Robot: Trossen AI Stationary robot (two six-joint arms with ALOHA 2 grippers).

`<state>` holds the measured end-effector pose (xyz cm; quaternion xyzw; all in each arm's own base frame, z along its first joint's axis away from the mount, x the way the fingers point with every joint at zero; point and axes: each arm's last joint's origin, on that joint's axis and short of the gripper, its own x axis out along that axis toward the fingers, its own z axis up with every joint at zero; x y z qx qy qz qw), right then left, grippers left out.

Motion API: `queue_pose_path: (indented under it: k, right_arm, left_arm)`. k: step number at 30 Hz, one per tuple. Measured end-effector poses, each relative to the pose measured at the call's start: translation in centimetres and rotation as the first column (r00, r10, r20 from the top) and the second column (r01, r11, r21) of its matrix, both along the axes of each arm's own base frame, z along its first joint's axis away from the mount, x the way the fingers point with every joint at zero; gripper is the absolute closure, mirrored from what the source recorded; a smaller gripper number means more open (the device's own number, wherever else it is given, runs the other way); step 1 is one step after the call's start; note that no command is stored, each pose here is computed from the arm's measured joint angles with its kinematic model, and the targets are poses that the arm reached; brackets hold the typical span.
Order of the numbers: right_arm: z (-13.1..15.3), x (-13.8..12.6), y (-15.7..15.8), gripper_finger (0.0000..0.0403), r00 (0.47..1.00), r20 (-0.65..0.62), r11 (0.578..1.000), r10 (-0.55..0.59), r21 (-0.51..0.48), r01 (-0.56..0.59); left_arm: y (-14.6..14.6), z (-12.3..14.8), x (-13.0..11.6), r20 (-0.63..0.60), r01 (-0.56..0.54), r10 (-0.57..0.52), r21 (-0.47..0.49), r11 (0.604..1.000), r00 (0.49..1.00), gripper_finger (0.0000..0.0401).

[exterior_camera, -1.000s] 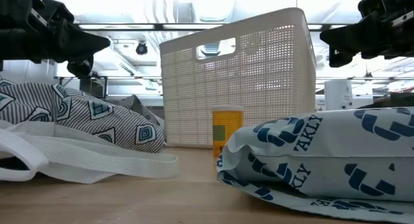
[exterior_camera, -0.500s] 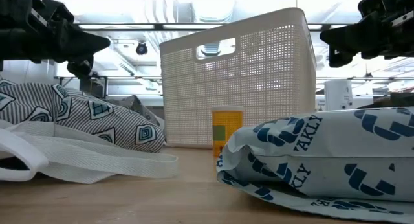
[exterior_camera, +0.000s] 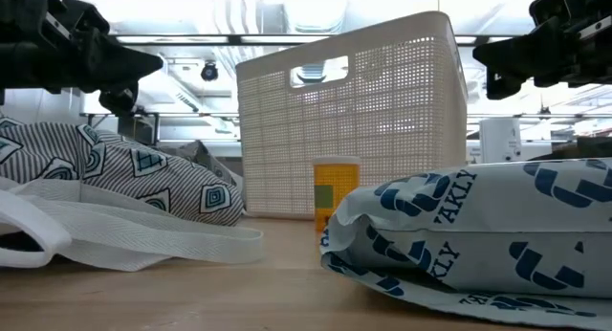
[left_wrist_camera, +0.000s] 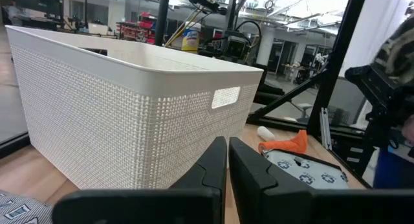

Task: Pick & place medical supplies in basket/bin

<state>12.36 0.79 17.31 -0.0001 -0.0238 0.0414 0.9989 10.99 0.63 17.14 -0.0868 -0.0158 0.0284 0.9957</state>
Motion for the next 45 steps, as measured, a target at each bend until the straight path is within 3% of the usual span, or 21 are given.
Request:
queue_pose_path:
  k: [15,16,18,22,26,29,30,32,37,41,45]
  right_arm:
    - [0.0,0.0,0.0,0.0394,1.000,0.004,1.000,0.000,0.002,0.000]
    - [0.0,0.0,0.0,0.0394,1.000,0.002,1.000,0.003,0.026,-0.003]
    - [0.1,0.0,0.1,0.0394,1.000,-0.005,0.984,0.026,0.175,-0.024]
    - [0.5,0.0,0.0,0.0394,0.999,0.022,0.894,0.032,0.446,-0.038]
    - [0.9,-0.1,0.0,0.0394,0.998,0.050,0.755,0.043,0.652,-0.065]
    - [1.2,-0.1,-0.3,0.0392,0.997,0.077,0.629,-0.029,0.776,-0.041]
    - [1.5,-0.2,-0.3,0.0388,0.994,0.102,0.610,-0.032,0.790,-0.062]
    - [2.7,-0.1,-0.1,0.0375,0.989,0.147,0.624,-0.020,0.775,-0.102]
    - [8.0,0.4,0.6,0.0323,0.984,0.175,0.721,0.020,0.680,-0.135]
    - [11.2,1.1,1.7,0.0278,0.995,-0.053,0.804,0.084,0.594,-0.036]
    - [13.1,1.7,2.6,0.0244,0.929,-0.348,0.847,0.122,0.524,0.085]
  left_arm:
    - [0.0,0.0,0.0,0.000,0.000,0.000,0.000,1.000,1.000,0.0401]
    - [0.0,0.0,0.0,0.000,0.000,0.000,0.000,1.000,1.000,0.0401]
    - [0.0,0.0,0.0,0.000,0.000,0.000,0.000,1.000,1.000,0.0401]
    - [0.0,0.0,0.0,0.000,0.000,0.000,0.000,1.000,1.000,0.0401]
    - [0.0,0.0,0.0,0.000,0.000,0.000,0.000,1.000,1.000,0.0401]
    - [0.0,0.0,0.0,0.000,0.000,0.000,0.000,1.000,1.000,0.0401]
    - [0.0,0.0,0.0,0.001,0.000,0.000,0.000,1.000,1.000,0.0401]
    - [0.0,0.0,0.0,0.000,0.000,0.000,0.000,1.000,1.000,0.0401]
    - [0.0,0.0,0.0,0.000,-0.002,0.002,0.000,1.000,1.000,0.0401]
    - [0.0,0.0,0.0,0.001,-0.003,0.003,0.000,1.000,1.000,0.0401]
    - [0.0,0.0,0.0,0.000,-0.003,0.003,0.000,1.000,1.000,0.0401]
